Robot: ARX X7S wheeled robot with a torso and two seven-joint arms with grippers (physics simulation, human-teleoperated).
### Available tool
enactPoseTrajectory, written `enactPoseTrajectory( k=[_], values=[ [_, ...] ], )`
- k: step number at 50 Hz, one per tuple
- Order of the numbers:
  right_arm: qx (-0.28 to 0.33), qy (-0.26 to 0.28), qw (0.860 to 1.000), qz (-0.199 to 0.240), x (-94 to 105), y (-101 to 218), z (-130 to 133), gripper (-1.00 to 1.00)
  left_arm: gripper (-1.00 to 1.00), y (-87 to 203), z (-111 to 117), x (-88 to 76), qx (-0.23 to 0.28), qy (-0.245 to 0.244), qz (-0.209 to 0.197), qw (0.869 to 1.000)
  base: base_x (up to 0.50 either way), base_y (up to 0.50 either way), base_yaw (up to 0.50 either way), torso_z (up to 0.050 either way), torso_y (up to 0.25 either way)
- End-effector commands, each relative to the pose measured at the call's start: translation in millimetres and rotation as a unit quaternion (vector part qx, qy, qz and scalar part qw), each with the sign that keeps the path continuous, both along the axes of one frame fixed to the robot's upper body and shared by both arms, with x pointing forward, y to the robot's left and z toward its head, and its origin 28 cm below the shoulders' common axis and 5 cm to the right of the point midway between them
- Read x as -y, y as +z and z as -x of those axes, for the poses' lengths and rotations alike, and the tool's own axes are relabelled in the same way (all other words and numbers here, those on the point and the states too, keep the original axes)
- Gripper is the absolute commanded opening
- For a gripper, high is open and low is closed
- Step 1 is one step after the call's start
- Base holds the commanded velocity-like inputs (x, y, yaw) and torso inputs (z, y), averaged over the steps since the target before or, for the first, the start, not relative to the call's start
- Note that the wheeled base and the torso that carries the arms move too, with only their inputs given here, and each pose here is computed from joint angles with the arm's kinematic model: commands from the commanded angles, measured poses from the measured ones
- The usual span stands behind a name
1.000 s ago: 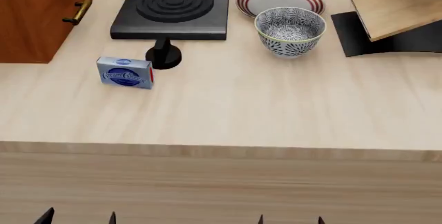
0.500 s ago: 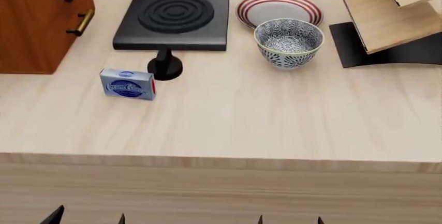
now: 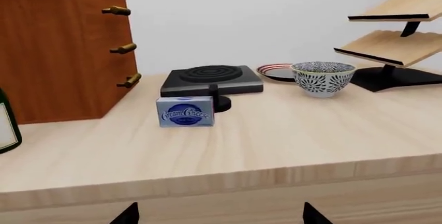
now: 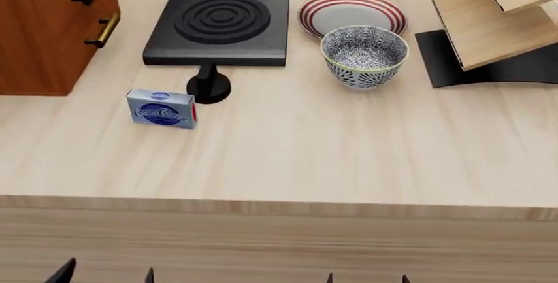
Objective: Pick up the cream cheese and put it in the bowl.
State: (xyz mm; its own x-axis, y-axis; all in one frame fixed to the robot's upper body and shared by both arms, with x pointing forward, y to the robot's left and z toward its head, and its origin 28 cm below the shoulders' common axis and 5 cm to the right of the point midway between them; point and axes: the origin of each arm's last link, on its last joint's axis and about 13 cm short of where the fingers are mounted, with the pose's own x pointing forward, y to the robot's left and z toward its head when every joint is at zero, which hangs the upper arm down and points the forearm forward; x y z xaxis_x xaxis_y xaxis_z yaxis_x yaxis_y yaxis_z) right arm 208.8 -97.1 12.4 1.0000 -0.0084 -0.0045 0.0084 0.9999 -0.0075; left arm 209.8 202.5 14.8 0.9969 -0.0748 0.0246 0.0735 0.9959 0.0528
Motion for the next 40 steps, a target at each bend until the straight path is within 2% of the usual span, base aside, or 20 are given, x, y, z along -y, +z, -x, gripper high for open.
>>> enactPoseTrajectory(
  k=[1,2,8,9,10,11,12,20,21,23,27,35,40],
  values=[
    [-0.002,-0.001,1.000,-0.007,-0.1,2,2,1.00,1.00,5,0,-1.2,0.025,0.025,-0.009,0.999,0.00,0.00,0.00,0.000,0.000],
    [-0.002,-0.001,1.000,-0.006,-0.1,2,3,1.00,1.00,9,1,-1.7,0.038,0.029,-0.004,0.999,0.00,0.00,0.00,0.000,0.000],
    [0.010,-0.012,1.000,0.006,2.2,11,3,1.00,1.00,16,2,-2.1,0.044,0.034,-0.011,0.998,0.00,0.00,0.00,0.000,0.000],
    [0.001,-0.011,1.000,-0.013,2.7,12,3,1.00,1.00,18,2,-1.6,0.051,0.032,-0.003,0.998,0.00,0.00,0.00,0.000,0.000],
    [-0.001,-0.007,1.000,-0.012,3.6,13,3,1.00,1.00,21,3,-0.6,0.058,0.021,-0.002,0.998,0.00,0.00,0.00,0.000,0.000],
    [0.002,-0.013,1.000,-0.004,4.7,15,3,1.00,1.00,24,3,0.1,0.061,0.024,-0.010,0.998,0.00,0.00,0.00,0.000,0.000],
    [0.005,-0.016,1.000,-0.005,5.7,17,3,1.00,1.00,28,4,0.3,0.063,0.022,0.002,0.998,0.00,0.00,0.00,0.000,0.000],
    [0.032,-0.020,0.999,0.017,6.5,33,4,1.00,1.00,42,1,2.9,0.072,0.013,0.001,0.997,0.00,0.00,0.00,0.000,0.000],
    [0.041,-0.024,0.999,0.024,6.4,36,5,1.00,1.00,43,1,2.0,0.069,0.024,-0.002,0.997,0.00,0.00,0.00,0.000,0.000],
    [0.043,-0.025,0.999,0.010,6.4,40,5,1.00,1.00,46,1,1.3,0.074,0.024,0.003,0.997,0.00,0.00,0.00,0.000,0.000],
    [0.049,-0.026,0.998,0.011,6.2,45,7,1.00,1.00,50,0,0.5,0.082,0.034,-0.008,0.996,0.00,0.00,0.00,0.000,0.000],
    [0.068,-0.029,0.997,0.012,7.1,61,9,1.00,1.00,68,3,1.6,0.115,0.017,-0.016,0.993,0.00,0.00,0.00,0.000,0.000],
    [0.077,-0.026,0.997,0.019,7.2,71,11,1.00,1.00,79,3,1.8,0.127,0.022,-0.007,0.992,0.00,0.00,0.00,0.000,0.000]
  ],
)
